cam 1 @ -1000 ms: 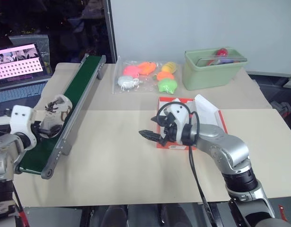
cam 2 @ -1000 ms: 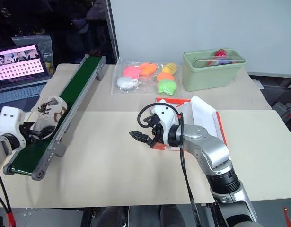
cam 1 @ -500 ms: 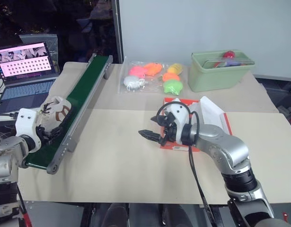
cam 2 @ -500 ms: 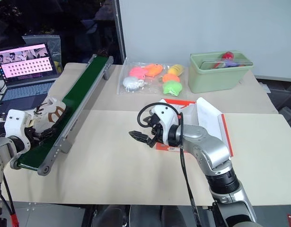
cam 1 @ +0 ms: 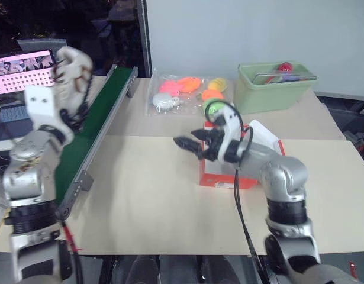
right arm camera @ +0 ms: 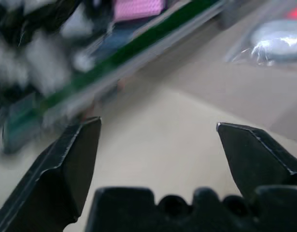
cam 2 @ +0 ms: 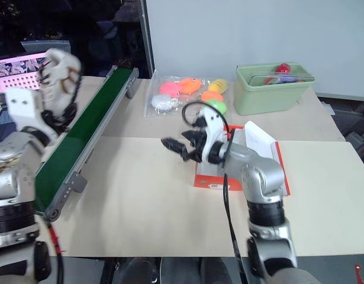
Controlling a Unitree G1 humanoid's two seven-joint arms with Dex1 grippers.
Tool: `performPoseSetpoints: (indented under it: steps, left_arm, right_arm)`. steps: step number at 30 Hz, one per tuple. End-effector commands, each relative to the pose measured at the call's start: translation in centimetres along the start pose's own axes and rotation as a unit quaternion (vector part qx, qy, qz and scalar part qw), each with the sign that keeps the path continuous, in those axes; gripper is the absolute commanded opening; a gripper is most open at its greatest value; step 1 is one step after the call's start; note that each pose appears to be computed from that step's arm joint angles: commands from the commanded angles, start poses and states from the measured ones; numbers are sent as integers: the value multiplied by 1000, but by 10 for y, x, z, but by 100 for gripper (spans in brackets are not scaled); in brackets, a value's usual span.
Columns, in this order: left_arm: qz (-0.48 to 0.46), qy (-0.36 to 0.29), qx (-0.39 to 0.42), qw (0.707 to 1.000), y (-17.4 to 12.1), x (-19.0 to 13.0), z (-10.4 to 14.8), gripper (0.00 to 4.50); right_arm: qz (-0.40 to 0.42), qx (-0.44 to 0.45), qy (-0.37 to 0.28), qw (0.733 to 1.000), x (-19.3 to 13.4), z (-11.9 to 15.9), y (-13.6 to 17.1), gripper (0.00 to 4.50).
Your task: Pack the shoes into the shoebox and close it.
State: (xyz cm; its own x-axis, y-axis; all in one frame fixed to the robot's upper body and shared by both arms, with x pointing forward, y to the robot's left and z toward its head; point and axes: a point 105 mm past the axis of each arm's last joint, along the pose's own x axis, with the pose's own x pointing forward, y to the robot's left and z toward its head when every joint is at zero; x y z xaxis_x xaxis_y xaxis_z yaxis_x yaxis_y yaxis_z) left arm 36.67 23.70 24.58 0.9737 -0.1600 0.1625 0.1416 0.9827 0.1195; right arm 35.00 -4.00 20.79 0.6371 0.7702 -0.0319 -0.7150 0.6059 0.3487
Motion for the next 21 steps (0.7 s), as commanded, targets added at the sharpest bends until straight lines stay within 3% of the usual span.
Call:
performPoseSetpoints:
  steps: [1, 3, 10, 21]
  left_arm:
    - [-184, -15, -77, 980, -114, -7, 6, 254]
    - [-218, 6, -92, 972, -138, -15, -5, 254]
    - [-268, 28, -106, 957, -168, -24, -12, 254]
    - [-279, 42, -85, 956, -168, -17, -19, 254]
  right_arm:
    - [-12, 175, -37, 984, 17, 16, -6, 450]
    - [-6, 217, -29, 976, 25, 14, -1, 450]
    - [-5, 248, -23, 968, 35, 17, 9, 450]
    - [32, 279, -31, 959, 48, 29, 35, 450]
